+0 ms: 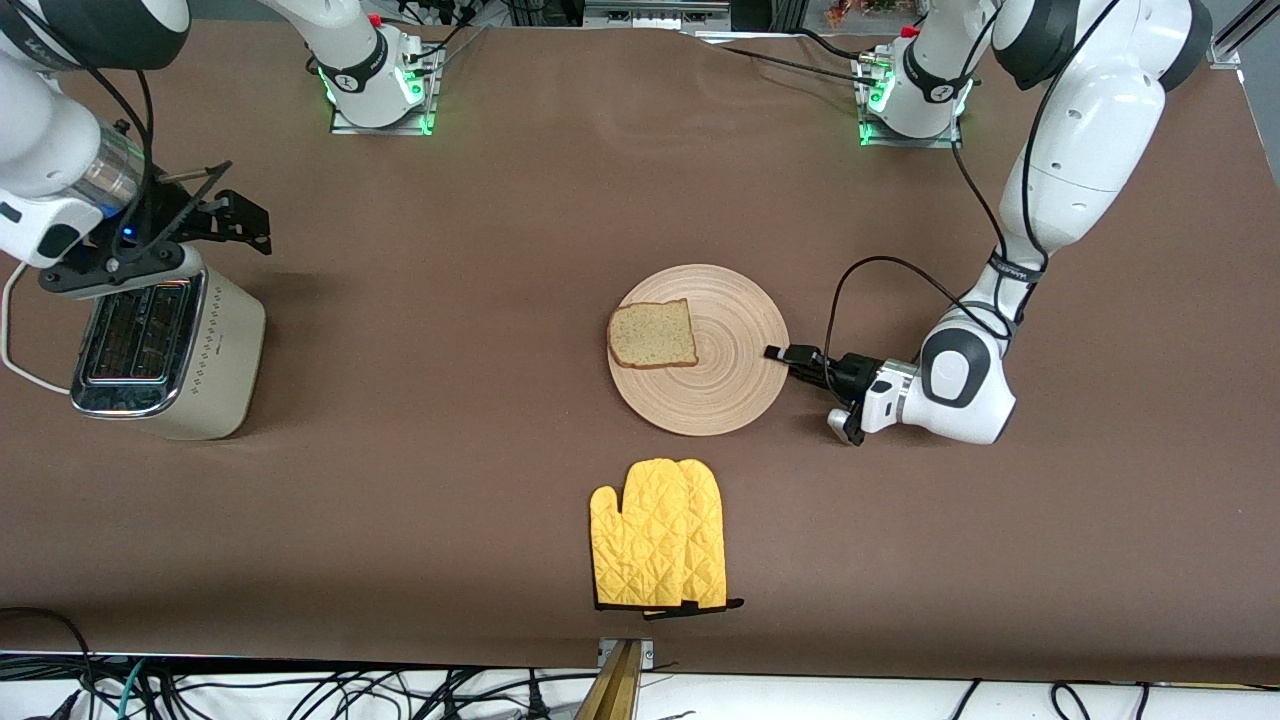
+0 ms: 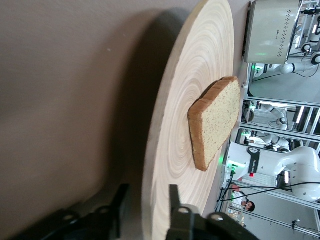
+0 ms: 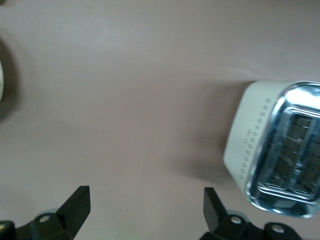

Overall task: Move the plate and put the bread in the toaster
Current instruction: 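Slide the plate toward the toaster with the left gripper while the right gripper approaches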

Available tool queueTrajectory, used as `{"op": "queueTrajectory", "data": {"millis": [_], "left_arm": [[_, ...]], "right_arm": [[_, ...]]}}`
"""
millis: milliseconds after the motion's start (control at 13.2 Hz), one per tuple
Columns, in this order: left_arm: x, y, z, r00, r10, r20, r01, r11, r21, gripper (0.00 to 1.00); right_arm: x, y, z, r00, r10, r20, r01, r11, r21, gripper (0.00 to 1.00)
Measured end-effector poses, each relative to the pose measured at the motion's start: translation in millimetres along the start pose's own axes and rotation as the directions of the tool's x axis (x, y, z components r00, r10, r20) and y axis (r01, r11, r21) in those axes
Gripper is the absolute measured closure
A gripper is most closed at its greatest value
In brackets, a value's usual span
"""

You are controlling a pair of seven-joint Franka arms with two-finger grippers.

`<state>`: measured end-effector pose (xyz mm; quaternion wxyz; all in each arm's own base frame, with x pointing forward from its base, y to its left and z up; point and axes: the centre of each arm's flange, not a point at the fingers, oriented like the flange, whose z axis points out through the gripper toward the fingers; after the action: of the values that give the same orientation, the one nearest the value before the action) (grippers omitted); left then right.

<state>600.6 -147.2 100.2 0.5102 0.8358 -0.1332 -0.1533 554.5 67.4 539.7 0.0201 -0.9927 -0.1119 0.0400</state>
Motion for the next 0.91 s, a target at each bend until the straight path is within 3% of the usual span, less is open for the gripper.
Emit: {"op": "queueTrajectory", "data": {"millis": [228,455,683,835,911], "left_arm": [[-12,8,-50,0.998,0.034,0.051,-0.036,0.999,0.023,0.22],[-31,11,-126,0.99,0.064,0.126,-0.076,0.993,0.088,0.0],[-38,40,-192,0.98,0.063,0.191,-0.114,0.957,0.267,0.0],[-39,90,-221,0.978,0.002,0.206,-0.094,0.893,0.44,0.0],[-39,122,-230,0.977,-0.027,0.213,-0.093,0.841,0.533,0.0]], "right_arm": [[21,-35,32,1.0,0.02,0.015,-0.02,0.999,0.042,0.0],[46,-109,84,0.999,0.014,0.031,-0.018,0.993,0.116,0.0],[68,-165,142,0.998,0.053,0.027,-0.058,0.981,0.183,0.0],[77,-194,172,0.997,0.079,0.011,-0.08,0.979,0.188,0.0],[80,-212,186,0.995,0.097,-0.003,-0.095,0.978,0.187,0.0]]}}
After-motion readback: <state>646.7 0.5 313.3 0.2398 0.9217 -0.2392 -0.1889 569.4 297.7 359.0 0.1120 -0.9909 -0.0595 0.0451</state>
